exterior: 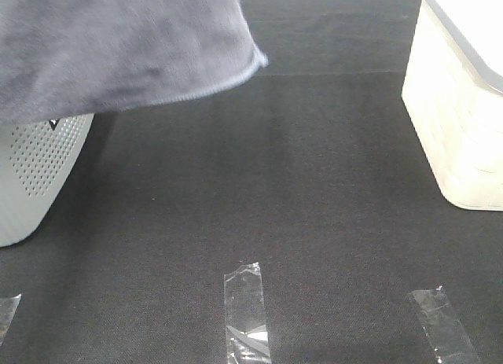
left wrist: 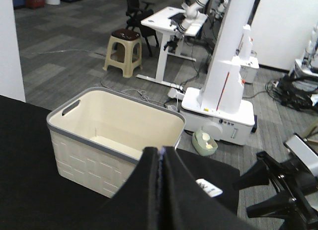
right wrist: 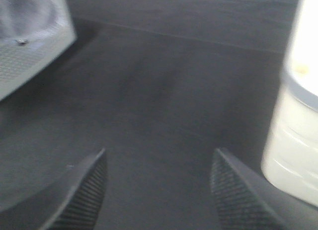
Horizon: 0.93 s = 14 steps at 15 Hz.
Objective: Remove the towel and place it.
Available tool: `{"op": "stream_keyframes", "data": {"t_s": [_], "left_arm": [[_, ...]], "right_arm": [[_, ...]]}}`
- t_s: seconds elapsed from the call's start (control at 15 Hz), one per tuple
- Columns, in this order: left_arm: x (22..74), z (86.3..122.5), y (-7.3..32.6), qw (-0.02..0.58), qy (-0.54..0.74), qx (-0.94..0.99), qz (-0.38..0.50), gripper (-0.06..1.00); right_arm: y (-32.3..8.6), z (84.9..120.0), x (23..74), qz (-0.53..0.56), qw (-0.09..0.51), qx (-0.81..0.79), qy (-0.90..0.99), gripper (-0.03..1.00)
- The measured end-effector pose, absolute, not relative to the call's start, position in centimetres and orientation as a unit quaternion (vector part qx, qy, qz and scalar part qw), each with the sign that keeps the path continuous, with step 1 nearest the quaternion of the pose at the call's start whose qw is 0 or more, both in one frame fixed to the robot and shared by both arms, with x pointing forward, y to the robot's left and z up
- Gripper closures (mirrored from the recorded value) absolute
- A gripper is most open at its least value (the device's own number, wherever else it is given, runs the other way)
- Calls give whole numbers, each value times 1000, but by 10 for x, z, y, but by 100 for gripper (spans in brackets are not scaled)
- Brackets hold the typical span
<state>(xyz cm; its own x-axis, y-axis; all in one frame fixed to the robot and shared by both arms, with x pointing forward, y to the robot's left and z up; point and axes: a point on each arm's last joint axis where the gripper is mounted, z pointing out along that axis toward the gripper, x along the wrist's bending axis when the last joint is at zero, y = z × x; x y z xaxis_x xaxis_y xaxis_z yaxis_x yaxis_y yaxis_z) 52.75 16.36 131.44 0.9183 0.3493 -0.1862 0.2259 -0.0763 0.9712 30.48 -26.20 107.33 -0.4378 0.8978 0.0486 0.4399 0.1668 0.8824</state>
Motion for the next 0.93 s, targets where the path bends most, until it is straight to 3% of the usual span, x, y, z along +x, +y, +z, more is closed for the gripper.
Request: {"op": "stream_keyframes", "data": {"t_s": [0.53, 0.73, 0.93], "left_arm": [[490, 1303, 95, 605, 111, 789, 19, 94], [478, 1298, 78, 581, 99, 808, 17, 94], [474, 1298, 74, 578, 94, 811, 11, 94]], "right_arm": [[-202, 1054, 380, 524, 128, 230, 810, 25], [-183, 1025, 411, 502, 99, 264, 817, 24], [-174, 1023, 428, 508, 77, 273, 814, 24]]}}
